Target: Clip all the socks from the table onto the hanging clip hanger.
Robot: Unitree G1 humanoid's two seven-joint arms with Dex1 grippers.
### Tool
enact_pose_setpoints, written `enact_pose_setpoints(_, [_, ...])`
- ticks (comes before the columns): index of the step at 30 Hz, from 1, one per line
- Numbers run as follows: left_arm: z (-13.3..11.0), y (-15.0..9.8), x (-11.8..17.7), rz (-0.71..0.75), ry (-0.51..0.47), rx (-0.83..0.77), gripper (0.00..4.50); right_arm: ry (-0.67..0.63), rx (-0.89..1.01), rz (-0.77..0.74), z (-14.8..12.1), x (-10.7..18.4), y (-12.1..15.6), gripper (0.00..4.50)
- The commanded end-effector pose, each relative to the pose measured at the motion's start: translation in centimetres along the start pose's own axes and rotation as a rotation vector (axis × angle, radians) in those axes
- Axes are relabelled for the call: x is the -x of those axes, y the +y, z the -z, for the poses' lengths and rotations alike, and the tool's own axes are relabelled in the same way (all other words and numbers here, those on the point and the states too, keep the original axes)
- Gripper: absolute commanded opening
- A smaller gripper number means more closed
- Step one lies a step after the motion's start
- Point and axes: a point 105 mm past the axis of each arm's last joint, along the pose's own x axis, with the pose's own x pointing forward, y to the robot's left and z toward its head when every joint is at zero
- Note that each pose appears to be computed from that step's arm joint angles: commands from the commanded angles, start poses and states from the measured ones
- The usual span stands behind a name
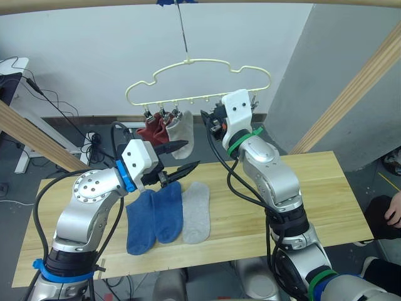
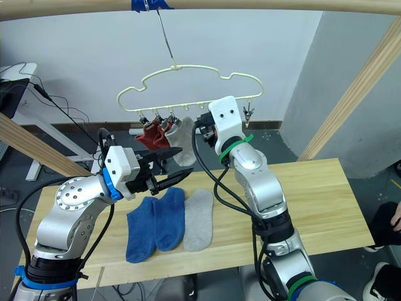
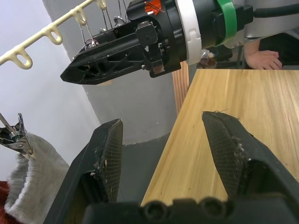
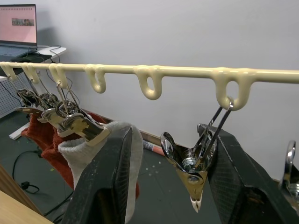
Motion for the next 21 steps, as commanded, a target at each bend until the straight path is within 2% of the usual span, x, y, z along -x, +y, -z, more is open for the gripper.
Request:
enact_pose_setpoints(1, [-0.4,-0.2,0.0,0.003,-0.015,-0.019,2.97,-0.073,-0.004,-0.018,-1.9,-0.1,0.4,2.3])
enact_pose_setpoints(6, [-0.4,-0.3,-0.1,0.003,-0.016,-0.016,2.97,-0.075,-0.004,-0.014,-1.9,-0.2,0.3,2.3])
enact_pose_setpoints(9, [-0.3,-0.4,-0.2,-0.001,-0.017,-0.01,2.97,-0.074,-0.005,-0.01,-1.9,-0.2,0.2,1.66])
enact_pose_setpoints(12, [-0.1,-0.4,-0.3,-0.009,-0.015,-0.01,2.97,-0.076,-0.009,-0.004,-1.9,-0.2,0.1,0.61])
enact_pose_setpoints(14, [0.1,-0.3,-0.4,-0.031,-0.012,-0.012,2.97,-0.076,-0.011,-0.002,-1.9,-0.2,0.1,0.16])
enact_pose_setpoints(21, [2.6,-1.6,-0.8,-0.059,0.064,0.046,2.97,-0.076,-0.025,-0.001,-2.0,-0.2,-0.2,0.07])
